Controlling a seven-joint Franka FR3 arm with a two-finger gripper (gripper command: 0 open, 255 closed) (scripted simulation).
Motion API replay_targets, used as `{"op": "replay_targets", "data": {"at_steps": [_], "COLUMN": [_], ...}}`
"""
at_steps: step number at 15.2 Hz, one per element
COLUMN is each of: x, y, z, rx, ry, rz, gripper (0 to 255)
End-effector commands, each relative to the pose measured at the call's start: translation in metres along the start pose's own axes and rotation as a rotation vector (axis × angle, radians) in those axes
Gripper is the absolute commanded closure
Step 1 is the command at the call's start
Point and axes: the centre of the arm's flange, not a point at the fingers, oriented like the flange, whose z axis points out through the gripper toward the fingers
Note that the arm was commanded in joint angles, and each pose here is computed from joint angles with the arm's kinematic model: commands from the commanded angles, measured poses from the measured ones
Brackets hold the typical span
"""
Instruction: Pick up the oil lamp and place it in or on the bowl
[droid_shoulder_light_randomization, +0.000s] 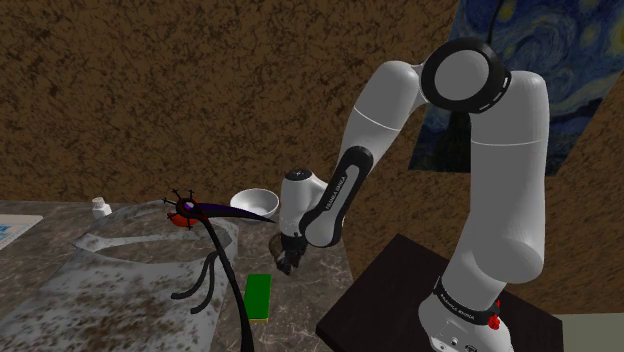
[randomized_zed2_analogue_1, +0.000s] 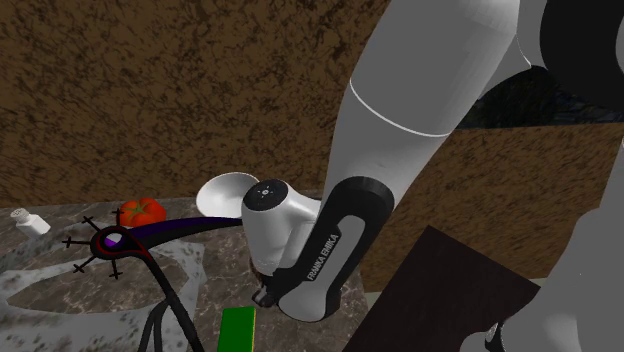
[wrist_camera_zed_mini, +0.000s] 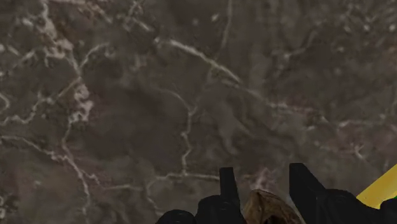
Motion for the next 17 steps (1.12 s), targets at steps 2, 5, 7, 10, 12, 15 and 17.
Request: {"op": "replay_targets", "data": {"at_steps": [2,5,7,10,12,15,17], "x": [0.0,0.0,0.0,0.01,0.032,0.067,0.073], "y": [0.0,0.0,0.0,-0.007,-0.015,-0.014,-0.012], "z": [0.0,0.0,0.0,-0.005,-0.016,-0.032,-0.03], "rx": [0.0,0.0,0.0,0.0,0.0,0.0,0.0], "ry": [0.0,0.0,0.0,0.002,0.006,0.013,0.014], "rz": [0.0,0.0,0.0,0.161,0.481,0.962,1.052], "gripper": [255,255,255,0,0,0,0]}}
